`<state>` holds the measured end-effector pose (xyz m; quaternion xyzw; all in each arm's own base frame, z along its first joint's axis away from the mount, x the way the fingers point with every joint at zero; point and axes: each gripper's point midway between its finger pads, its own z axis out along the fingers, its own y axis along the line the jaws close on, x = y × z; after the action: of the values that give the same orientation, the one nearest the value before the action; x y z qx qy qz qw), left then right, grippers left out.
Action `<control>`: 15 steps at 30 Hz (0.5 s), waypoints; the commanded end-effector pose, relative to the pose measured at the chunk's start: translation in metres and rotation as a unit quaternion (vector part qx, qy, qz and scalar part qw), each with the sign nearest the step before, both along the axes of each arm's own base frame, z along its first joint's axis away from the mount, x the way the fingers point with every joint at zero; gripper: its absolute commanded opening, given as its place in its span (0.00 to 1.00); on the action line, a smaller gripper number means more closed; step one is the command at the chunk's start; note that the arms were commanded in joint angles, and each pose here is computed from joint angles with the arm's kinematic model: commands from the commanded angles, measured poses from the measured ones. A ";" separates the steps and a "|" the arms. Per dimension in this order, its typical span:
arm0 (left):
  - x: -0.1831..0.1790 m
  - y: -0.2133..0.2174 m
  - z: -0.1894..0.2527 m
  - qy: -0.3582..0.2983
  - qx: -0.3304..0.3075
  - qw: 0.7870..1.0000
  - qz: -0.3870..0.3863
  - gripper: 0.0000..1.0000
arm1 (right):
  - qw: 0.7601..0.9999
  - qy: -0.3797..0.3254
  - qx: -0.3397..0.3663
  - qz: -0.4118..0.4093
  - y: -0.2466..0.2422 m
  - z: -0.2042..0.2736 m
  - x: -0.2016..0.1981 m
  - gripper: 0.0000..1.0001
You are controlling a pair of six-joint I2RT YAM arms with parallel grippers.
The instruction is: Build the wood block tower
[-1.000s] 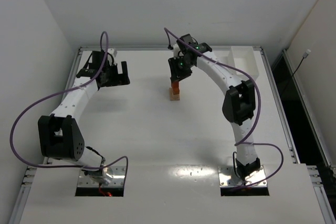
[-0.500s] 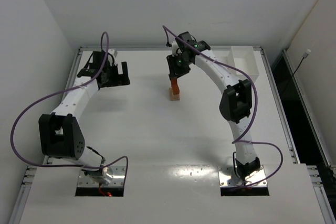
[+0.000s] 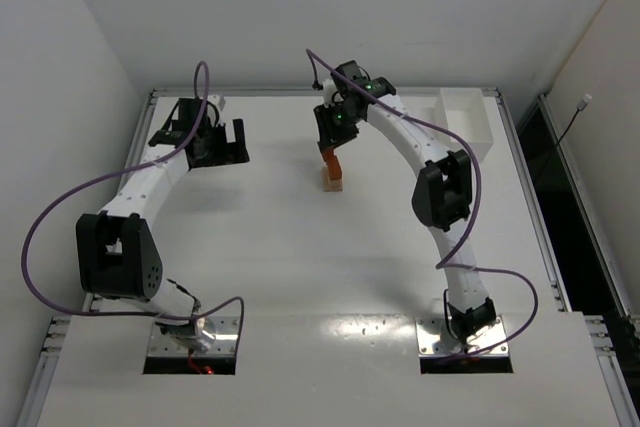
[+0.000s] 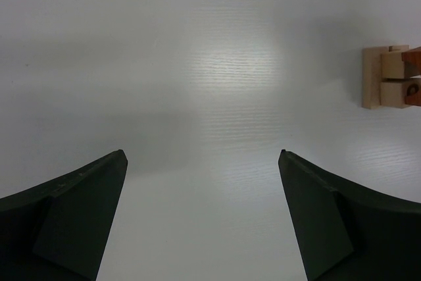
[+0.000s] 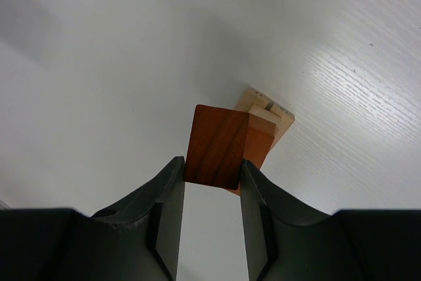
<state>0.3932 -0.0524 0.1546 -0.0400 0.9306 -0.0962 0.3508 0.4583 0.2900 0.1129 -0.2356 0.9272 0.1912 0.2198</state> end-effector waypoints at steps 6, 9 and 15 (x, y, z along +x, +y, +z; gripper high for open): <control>0.009 -0.008 0.016 -0.023 -0.015 1.000 -0.002 1.00 | 1.000 -0.001 -0.011 -0.002 -0.013 0.008 -0.007 0.00; 0.009 -0.008 0.016 -0.023 -0.015 1.000 -0.002 1.00 | 1.000 0.003 -0.018 -0.005 -0.018 0.011 -0.013 0.00; 0.010 -0.008 0.012 -0.018 -0.015 1.000 -0.002 1.00 | 1.000 0.000 -0.027 -0.005 -0.022 0.010 -0.013 0.00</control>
<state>0.3928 -0.0563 0.1548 -0.0397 0.9304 -0.1021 0.3498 0.4405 0.2714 0.0842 -0.2316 0.9428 0.1674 0.1715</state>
